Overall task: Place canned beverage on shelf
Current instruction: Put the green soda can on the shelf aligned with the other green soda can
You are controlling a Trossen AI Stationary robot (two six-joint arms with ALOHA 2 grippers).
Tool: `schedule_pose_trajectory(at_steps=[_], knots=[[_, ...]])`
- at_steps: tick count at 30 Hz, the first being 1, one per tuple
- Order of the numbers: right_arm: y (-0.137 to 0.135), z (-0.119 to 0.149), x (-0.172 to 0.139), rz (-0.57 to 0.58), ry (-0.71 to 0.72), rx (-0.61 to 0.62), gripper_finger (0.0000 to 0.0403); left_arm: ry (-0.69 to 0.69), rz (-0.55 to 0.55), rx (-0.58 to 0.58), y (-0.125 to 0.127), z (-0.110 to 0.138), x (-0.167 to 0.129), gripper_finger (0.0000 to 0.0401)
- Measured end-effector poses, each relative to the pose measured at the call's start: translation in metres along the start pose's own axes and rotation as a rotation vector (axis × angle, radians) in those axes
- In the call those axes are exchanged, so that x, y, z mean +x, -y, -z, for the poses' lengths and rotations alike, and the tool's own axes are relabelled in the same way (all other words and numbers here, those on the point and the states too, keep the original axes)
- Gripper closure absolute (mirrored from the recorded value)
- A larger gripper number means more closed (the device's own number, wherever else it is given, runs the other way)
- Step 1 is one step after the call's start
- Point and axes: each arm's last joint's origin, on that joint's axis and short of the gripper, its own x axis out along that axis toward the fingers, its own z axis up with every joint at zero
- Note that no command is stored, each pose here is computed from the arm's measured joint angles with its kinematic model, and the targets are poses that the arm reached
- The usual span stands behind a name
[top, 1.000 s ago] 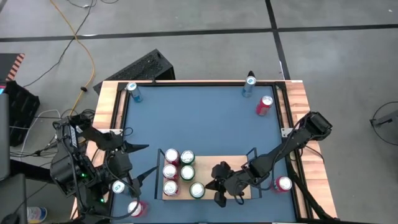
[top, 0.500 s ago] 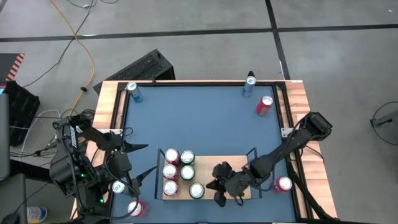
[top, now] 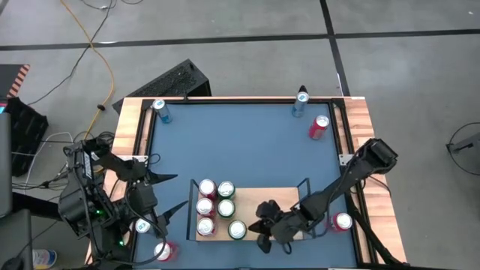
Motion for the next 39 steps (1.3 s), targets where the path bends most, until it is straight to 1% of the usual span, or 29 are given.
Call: schedule_pose_trajectory(at_steps=[5, 9, 17, 23, 27, 33, 36, 39], knots=[[-0.008, 0.007, 0.013, 0.007, -0.034, 0.001, 0.0403, 0.003, 0.011, -0.004, -0.002, -0.001, -0.004, 0.0062], [-0.013, -0.002, 0.013, -0.022, -0.018, -0.028, 0.0403, 0.004, 0.014, -0.010, -0.007, -0.003, -0.005, 0.0062], [-0.006, -0.017, 0.019, -0.017, 0.016, -0.068, 0.0403, -0.009, 0.024, -0.005, -0.008, -0.003, -0.006, 0.0062], [-0.005, -0.025, 0.021, -0.051, 0.028, -0.071, 0.0403, -0.016, 0.028, -0.005, -0.008, -0.003, -0.006, 0.0062], [-0.008, -0.021, 0.020, -0.070, 0.002, -0.072, 0.0403, -0.016, 0.029, -0.001, -0.008, -0.003, -0.006, 0.0062], [-0.017, -0.008, 0.014, -0.102, -0.030, -0.060, 0.0403, -0.022, 0.033, 0.013, -0.010, -0.003, -0.007, 0.0062], [-0.016, -0.010, 0.015, -0.094, -0.015, -0.064, 0.0403, -0.024, 0.035, 0.013, -0.010, -0.003, -0.007, 0.0062], [-0.017, -0.015, 0.016, -0.121, 0.017, -0.074, 0.0403, -0.031, 0.040, 0.016, -0.010, -0.003, -0.007, 0.0062]])
